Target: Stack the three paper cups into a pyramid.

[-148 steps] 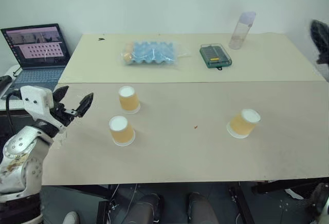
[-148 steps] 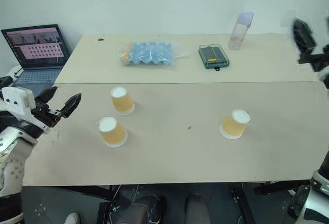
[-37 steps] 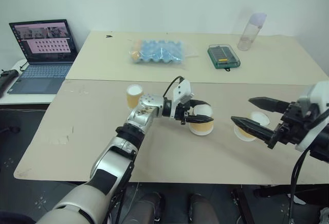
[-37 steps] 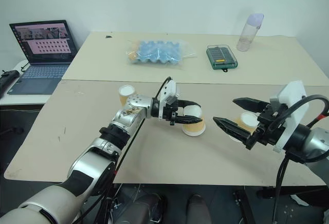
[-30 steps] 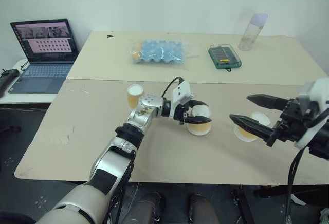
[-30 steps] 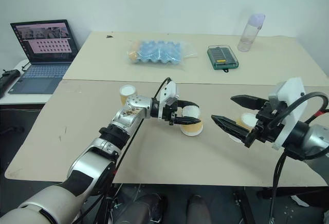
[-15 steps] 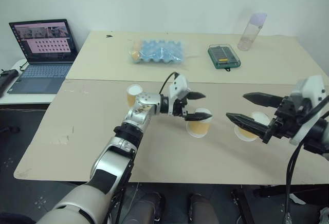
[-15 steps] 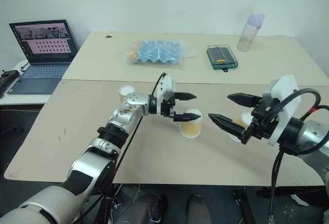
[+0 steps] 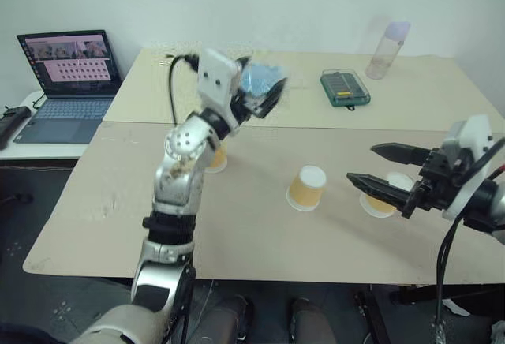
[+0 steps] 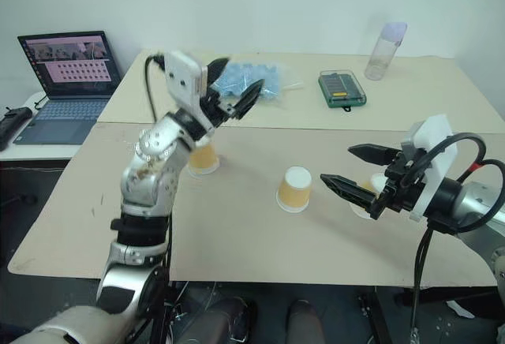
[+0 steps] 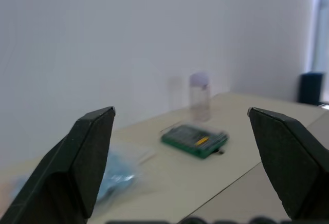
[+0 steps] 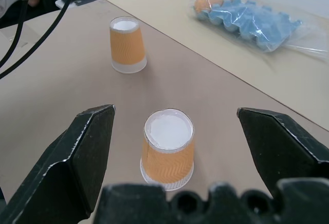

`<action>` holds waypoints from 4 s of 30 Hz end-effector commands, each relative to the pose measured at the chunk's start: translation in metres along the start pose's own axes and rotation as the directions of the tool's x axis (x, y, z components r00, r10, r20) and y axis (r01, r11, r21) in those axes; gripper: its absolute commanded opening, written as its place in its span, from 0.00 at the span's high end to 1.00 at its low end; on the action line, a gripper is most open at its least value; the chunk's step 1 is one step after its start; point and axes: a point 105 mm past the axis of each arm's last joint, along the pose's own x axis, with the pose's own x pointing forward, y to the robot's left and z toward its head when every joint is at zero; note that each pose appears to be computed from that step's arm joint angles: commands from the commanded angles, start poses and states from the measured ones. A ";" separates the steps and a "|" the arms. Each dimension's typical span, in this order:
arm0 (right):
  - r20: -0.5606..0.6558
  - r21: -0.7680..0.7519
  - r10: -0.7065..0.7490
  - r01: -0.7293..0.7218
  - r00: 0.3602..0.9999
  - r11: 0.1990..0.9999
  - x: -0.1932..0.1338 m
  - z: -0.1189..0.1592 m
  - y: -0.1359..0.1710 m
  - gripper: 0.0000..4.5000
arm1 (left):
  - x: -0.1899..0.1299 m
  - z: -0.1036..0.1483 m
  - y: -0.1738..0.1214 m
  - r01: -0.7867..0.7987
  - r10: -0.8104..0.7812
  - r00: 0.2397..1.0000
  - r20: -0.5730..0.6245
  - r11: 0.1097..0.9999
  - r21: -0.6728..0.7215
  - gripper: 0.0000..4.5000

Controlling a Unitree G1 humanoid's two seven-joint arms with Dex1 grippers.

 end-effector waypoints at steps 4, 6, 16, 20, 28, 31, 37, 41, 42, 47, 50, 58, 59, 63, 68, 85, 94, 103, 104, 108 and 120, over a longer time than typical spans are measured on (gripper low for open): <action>0.049 -0.043 0.012 -0.010 0.999 0.999 0.003 0.011 -0.002 0.00 | -0.038 -0.034 0.013 -0.182 0.193 0.972 -0.132 0.979 0.090 0.02; 0.048 -0.043 0.016 -0.014 0.999 0.999 0.004 0.011 -0.002 0.00 | -0.049 -0.044 0.022 -0.227 0.237 0.957 -0.169 0.971 0.077 0.02; 0.053 -0.040 0.032 -0.030 0.998 0.999 0.006 0.011 0.000 0.00 | -0.063 -0.078 0.035 -0.283 0.280 0.913 -0.296 0.959 0.033 0.02; 0.052 -0.040 0.029 -0.027 0.998 0.999 0.005 0.011 0.000 0.00 | -0.057 -0.079 0.033 -0.259 0.254 0.922 -0.291 0.966 0.022 0.02; 0.055 -0.041 0.014 -0.012 0.998 0.999 0.003 0.010 0.000 0.00 | -0.047 -0.086 0.026 -0.191 0.180 0.936 -0.303 0.982 -0.005 0.02; 0.055 -0.040 0.006 -0.003 0.998 0.999 0.002 0.010 -0.001 0.00 | -0.042 -0.086 0.028 -0.189 0.180 0.939 -0.293 0.982 -0.003 0.02; 0.056 -0.039 0.002 0.001 0.998 0.999 0.003 0.009 0.000 0.00 | -0.031 -0.087 0.034 -0.188 0.180 0.944 -0.278 0.982 -0.001 0.02; 0.055 -0.037 0.000 0.002 0.998 0.999 0.002 0.009 0.001 0.00 | -0.021 -0.088 0.035 -0.176 0.165 0.948 -0.273 0.984 -0.018 0.02; 0.054 -0.038 0.000 0.002 0.999 0.999 0.002 0.008 0.001 0.00 | -0.019 -0.088 0.035 -0.170 0.159 0.949 -0.270 0.985 -0.016 0.02; 0.050 -0.038 -0.003 0.005 0.999 0.999 0.002 0.007 0.001 0.00 | -0.011 -0.087 0.032 -0.151 0.136 0.956 -0.258 0.988 -0.040 0.02; 0.050 -0.039 -0.004 0.006 0.999 0.999 0.002 0.008 0.002 0.00 | -0.010 -0.086 0.032 -0.147 0.132 0.959 -0.250 0.988 -0.045 0.02; 0.047 -0.041 -0.016 0.018 0.999 0.999 0.000 0.008 0.001 0.00 | -0.011 -0.088 0.034 -0.148 0.130 0.958 -0.257 0.988 -0.052 0.44; 0.047 -0.041 -0.017 0.018 0.999 0.999 0.000 0.008 0.000 0.00 | -0.011 -0.088 0.034 -0.145 0.128 0.958 -0.257 0.988 -0.049 0.44; 0.047 -0.041 -0.021 0.023 0.999 0.999 0.001 0.008 0.000 0.00 | -0.007 -0.080 0.033 -0.092 0.080 0.969 -0.233 0.995 -0.045 0.44; 0.048 -0.042 -0.038 0.040 0.998 0.998 0.001 0.008 -0.003 0.00 | 0.000 -0.042 -0.003 0.313 -0.320 0.946 -0.057 0.944 -0.107 0.44; 0.049 -0.064 -0.109 0.112 0.993 0.992 -0.007 0.011 -0.007 0.00 | -0.022 -0.061 -0.051 0.851 -0.905 0.408 -0.122 0.425 -0.308 0.44; 0.058 -0.067 -0.142 0.146 0.988 0.987 -0.013 0.013 -0.007 0.00 | -0.025 -0.071 -0.076 0.894 -0.942 0.306 -0.140 0.335 -0.298 0.44; 0.064 -0.068 -0.145 0.149 0.987 0.986 -0.016 0.015 -0.006 0.00 | -0.019 -0.076 -0.075 0.896 -0.929 0.328 -0.173 0.364 -0.256 0.44; 0.064 -0.067 -0.144 0.148 0.988 0.987 -0.016 0.015 -0.006 0.00 | -0.019 -0.076 -0.074 0.896 -0.929 0.327 -0.174 0.363 -0.255 0.44; 0.064 -0.066 -0.137 0.141 0.989 0.988 -0.015 0.015 -0.006 0.00 | -0.021 -0.081 -0.074 0.896 -0.924 0.332 -0.188 0.372 -0.245 0.44; 0.065 -0.068 -0.131 0.136 0.989 0.988 -0.015 0.016 -0.006 0.00 | -0.020 -0.090 -0.077 0.891 -0.911 0.349 -0.218 0.395 -0.224 0.44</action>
